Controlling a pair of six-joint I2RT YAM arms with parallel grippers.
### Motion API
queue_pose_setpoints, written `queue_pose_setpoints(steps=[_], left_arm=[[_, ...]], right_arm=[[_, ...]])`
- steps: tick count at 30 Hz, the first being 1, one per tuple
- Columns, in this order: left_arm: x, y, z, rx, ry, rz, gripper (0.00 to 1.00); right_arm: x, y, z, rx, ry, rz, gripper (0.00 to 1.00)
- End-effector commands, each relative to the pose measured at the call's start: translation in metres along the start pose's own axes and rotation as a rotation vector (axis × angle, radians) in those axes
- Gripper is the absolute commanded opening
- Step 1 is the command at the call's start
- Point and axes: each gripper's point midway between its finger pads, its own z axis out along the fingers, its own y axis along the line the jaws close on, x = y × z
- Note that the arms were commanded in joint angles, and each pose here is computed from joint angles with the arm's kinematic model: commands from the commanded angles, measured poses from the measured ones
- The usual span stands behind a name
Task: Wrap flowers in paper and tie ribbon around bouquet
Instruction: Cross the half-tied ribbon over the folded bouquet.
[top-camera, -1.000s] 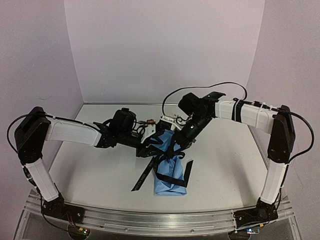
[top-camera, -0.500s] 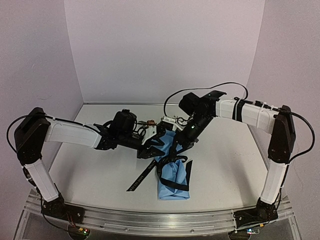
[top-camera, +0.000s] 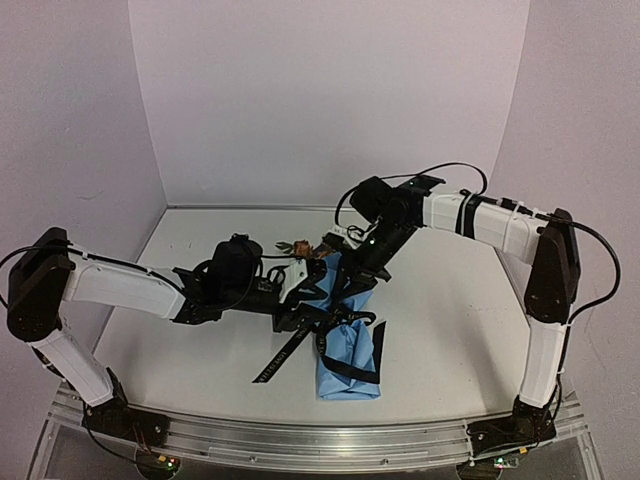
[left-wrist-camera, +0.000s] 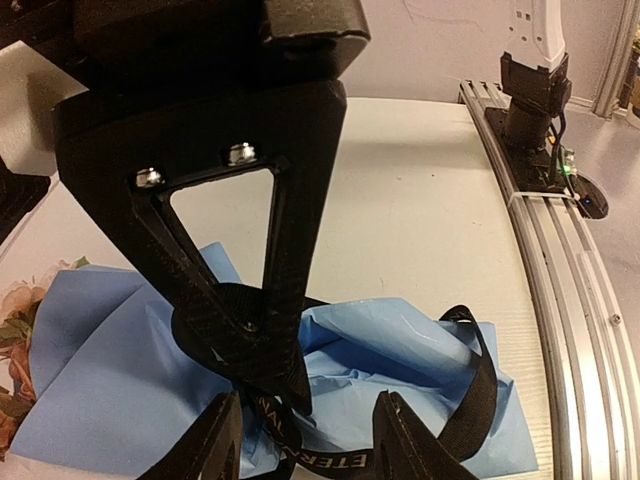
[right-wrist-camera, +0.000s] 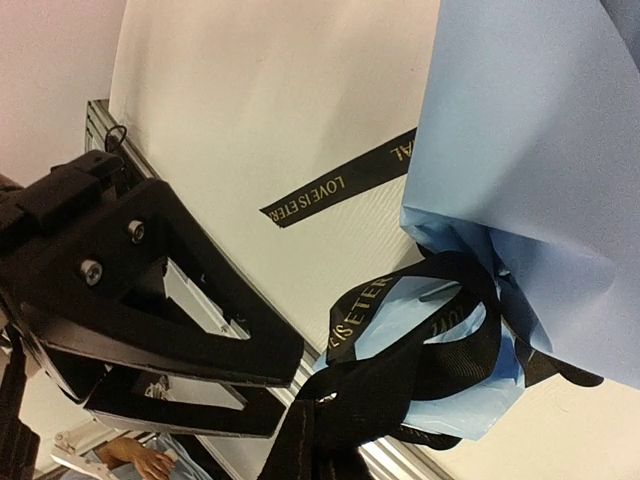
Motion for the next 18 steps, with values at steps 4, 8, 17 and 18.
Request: queue_pose_setpoints(steps=[4,8,17,18], left_arm=[[-0.008,0.015,0.007,-0.082,-0.037,-0.017,0.42],[-0.007,0.018,0.009,-0.098,-0.039,-0.040,0.38],[-0.004,0.023,0.015,-0.111,-0.030,-0.113,0.17],[-0.003,0.023,0.017,-0.108,-0.015,-0.125,0.13]], right_arm=[[-0.020,0.012,-0.003,-0.001,-0.075,0.105,0.00],[-0.022,0.011,0.000,0.001,-0.082,0.125,0.00],[-0.020,0.007,0.004,0.026,-0.097,0.115,0.00],[-0.019,0.006,0.003,0.035,-0.101,0.107,0.00]])
